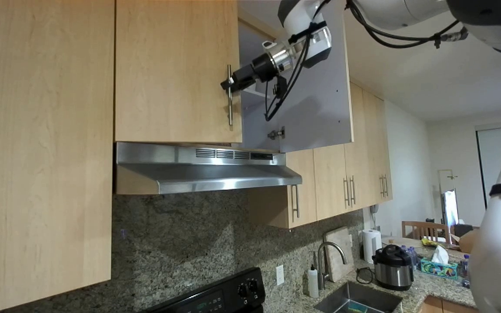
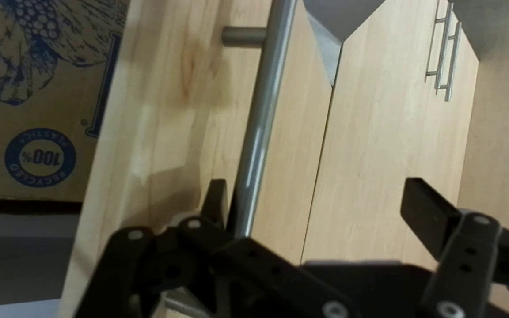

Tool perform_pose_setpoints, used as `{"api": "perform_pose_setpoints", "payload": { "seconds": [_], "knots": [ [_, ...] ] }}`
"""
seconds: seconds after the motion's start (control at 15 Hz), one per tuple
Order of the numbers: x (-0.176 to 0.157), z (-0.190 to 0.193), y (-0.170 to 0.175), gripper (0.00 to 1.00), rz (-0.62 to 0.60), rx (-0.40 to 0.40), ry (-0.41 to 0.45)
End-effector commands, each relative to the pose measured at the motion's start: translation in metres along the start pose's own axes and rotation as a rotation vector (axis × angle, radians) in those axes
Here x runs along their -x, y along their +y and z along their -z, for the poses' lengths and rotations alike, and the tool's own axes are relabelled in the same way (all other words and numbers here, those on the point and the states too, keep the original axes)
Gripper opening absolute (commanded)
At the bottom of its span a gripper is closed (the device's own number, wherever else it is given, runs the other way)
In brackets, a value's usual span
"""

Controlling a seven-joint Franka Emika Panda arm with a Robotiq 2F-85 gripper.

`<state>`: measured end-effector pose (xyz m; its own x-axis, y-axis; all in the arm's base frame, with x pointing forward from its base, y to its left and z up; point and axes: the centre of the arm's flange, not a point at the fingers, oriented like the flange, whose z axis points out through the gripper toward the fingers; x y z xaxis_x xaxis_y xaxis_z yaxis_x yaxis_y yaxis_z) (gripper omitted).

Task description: Open the left door of the kitchen cabinet

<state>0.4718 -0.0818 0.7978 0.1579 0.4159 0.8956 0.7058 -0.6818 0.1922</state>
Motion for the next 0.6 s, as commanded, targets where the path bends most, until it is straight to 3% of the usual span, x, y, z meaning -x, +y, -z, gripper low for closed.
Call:
{"api": "perform_pose_setpoints", "payload": {
  "seconds": [0.0,0.07,0.4,0.53],
  "knots": [
    [-0.015,0.003,-0.040,1.00,0.033,-0.040,0.088],
    [0.000,0.003,-0.006,1.00,-0.007,-0.006,0.015],
    [0.002,0.003,-0.002,1.00,-0.011,-0.001,0.012],
    [0.002,0.009,-0.007,1.00,0.019,0.015,0.056]
  ]
}}
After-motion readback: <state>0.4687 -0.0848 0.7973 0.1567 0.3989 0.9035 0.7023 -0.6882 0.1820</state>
